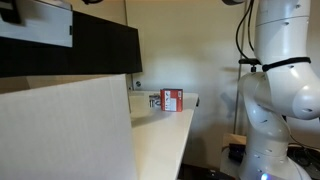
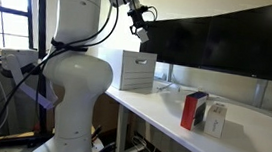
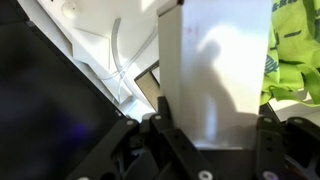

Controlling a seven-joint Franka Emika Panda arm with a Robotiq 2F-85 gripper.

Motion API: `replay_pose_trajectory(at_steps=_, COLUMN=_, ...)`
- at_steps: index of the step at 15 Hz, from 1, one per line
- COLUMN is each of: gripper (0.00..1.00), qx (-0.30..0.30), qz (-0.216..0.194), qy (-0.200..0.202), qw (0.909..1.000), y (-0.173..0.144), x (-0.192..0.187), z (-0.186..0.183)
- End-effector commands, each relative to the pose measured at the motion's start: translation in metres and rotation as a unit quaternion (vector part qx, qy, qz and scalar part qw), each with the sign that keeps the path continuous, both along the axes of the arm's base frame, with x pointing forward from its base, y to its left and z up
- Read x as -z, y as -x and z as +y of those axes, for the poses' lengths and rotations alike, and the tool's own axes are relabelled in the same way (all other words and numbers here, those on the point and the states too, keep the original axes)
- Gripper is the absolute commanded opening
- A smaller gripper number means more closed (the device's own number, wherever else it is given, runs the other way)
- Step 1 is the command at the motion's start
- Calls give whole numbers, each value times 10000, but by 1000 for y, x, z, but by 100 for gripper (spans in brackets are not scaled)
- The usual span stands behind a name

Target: Remove the boxes from the storage box

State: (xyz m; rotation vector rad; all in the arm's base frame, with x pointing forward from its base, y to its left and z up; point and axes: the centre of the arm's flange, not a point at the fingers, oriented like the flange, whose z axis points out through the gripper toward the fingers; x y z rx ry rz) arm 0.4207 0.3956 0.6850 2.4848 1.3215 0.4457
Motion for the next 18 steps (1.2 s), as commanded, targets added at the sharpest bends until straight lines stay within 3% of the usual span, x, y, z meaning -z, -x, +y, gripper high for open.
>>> replay_pose_trajectory(at_steps=1, gripper=30, qx=582, qz=199, qy=-125, qw=9980, y=31, x=-1, z=-54)
replay_pose_trajectory(at_steps=5, gripper=30, qx=1334, qz=249, qy=-229, qw=9905, y=47, x=-2, z=-95)
replay_pose_trajectory(at_steps=8, gripper=30, qx=2010, qz=199, qy=-202, qw=9792, y=53, x=8, z=-112)
replay_pose_trajectory(at_steps=11, gripper=30, qx=2676, qz=236, qy=-180, qw=9631, y=49, x=23, z=-119)
replay_pose_trajectory(at_steps=18, gripper=30, qx=4004, qz=327, qy=-330, qw=9152, y=32, x=68, z=-147)
